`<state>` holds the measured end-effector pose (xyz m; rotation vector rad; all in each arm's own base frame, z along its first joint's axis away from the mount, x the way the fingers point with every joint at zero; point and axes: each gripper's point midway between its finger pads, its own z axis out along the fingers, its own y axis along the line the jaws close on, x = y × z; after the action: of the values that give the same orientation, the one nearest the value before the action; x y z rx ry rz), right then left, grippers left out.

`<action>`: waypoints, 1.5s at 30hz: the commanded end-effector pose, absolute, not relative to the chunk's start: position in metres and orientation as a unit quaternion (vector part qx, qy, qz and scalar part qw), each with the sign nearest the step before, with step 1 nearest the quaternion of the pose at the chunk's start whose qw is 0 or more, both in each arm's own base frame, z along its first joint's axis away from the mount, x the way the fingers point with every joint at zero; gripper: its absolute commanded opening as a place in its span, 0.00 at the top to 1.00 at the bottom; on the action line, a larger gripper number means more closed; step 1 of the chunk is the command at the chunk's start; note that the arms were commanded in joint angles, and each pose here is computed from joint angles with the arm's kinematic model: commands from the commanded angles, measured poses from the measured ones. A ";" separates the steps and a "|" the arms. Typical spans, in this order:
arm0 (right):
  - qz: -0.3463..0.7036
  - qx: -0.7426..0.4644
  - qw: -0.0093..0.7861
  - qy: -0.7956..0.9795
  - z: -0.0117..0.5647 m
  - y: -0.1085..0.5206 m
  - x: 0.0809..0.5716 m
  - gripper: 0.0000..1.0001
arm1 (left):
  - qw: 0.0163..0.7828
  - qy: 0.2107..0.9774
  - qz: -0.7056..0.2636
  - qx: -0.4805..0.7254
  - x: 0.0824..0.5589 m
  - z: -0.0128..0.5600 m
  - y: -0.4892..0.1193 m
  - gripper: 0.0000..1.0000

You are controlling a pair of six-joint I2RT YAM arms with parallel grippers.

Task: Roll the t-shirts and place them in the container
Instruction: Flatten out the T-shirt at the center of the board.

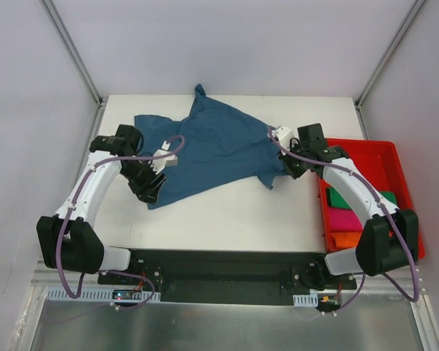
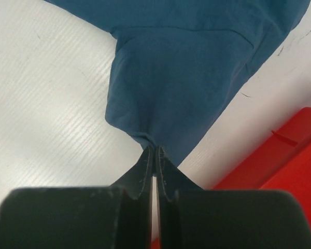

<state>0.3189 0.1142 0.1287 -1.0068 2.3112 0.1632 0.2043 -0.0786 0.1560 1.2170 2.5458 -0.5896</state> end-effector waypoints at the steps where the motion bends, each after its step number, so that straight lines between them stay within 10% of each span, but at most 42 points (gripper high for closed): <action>1: 0.110 -0.365 0.326 0.865 0.150 0.134 0.319 0.99 | 0.110 0.855 -0.214 0.459 0.191 0.129 -0.075 0.52; 19: 0.094 -0.353 0.317 0.875 0.142 0.129 0.327 0.99 | 0.110 0.809 -0.044 0.576 0.241 0.036 -0.041 0.60; 45: 0.076 -0.360 0.314 0.875 0.144 0.126 0.339 0.99 | 0.036 0.809 -0.038 0.585 0.218 0.009 -0.034 0.61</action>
<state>0.3269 0.1240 0.1291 -0.9532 2.3391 0.2212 0.2318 -0.0421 0.0188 1.7436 2.4338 -0.1244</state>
